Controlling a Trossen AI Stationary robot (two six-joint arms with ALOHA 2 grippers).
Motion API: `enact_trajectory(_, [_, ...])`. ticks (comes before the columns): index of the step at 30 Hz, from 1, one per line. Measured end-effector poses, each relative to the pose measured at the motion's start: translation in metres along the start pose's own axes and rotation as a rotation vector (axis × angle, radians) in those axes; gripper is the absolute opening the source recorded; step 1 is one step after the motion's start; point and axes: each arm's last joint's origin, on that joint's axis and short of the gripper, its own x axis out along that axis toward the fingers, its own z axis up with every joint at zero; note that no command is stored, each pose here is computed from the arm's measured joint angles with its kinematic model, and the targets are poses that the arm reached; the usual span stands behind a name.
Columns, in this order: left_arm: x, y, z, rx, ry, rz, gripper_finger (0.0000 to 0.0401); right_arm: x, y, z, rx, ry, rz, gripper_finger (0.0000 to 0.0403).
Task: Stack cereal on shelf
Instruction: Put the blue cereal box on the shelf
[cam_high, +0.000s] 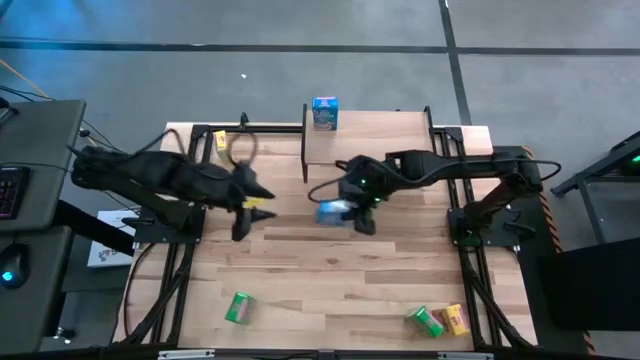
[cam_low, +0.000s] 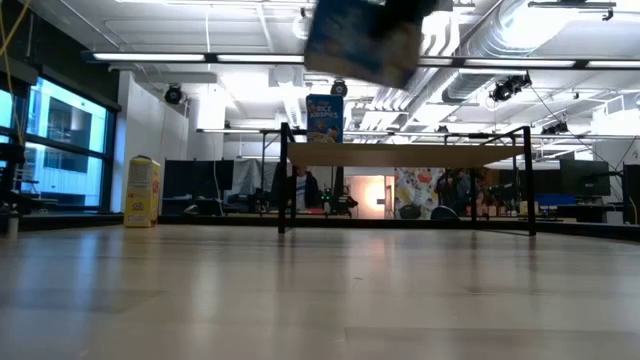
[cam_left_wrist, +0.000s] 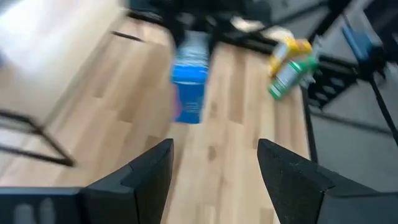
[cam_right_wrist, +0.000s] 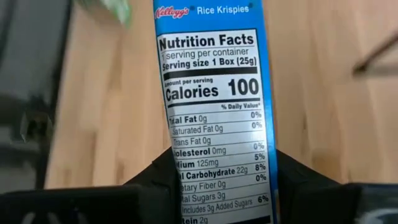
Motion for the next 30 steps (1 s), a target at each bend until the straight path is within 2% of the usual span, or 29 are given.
enact_trajectory(2, [-0.011, 0.003, -0.006, -0.021, -0.058, 0.049, 0.0225, 0.001, -0.001, -0.015, 0.014, 0.068, -0.007, 0.0124])
enact_trajectory(4, [-0.020, 0.005, -0.014, -0.049, -0.145, 0.074, 0.0225, 0.001, -0.002, -0.032, 0.049, 0.077, 0.004, 0.0124])
enact_trajectory(8, [-0.027, 0.007, -0.030, -0.124, -0.336, 0.052, 0.0225, 0.007, 0.000, -0.064, 0.146, -0.085, 0.042, 0.0124])
enact_trajectory(11, [-0.026, 0.008, -0.040, -0.194, -0.480, -0.007, 0.0225, 0.015, 0.001, -0.078, 0.220, -0.373, 0.088, 0.0124])
enact_trajectory(14, [-0.022, 0.009, -0.047, -0.224, -0.590, -0.038, 0.0225, 0.021, -0.003, -0.083, 0.278, -0.728, 0.088, 0.0124])
enact_trajectory(16, [-0.021, 0.010, -0.049, -0.236, -0.655, -0.051, 0.0225, 0.023, -0.009, -0.085, 0.305, -0.937, 0.029, 0.0124])
enact_trajectory(19, [-0.020, 0.010, -0.049, -0.244, -0.715, -0.040, 0.0225, 0.020, -0.022, -0.083, 0.315, -1.123, -0.128, 0.0124])
enact_trajectory(22, [-0.020, 0.011, -0.048, -0.242, -0.738, -0.002, 0.0225, 0.021, -0.038, -0.078, 0.328, -1.163, -0.276, 0.0124])
enact_trajectory(30, [-0.024, 0.011, -0.044, -0.266, -0.793, 0.015, 0.0225, 0.041, -0.078, -0.052, 0.389, -1.143, -0.440, 0.0124])
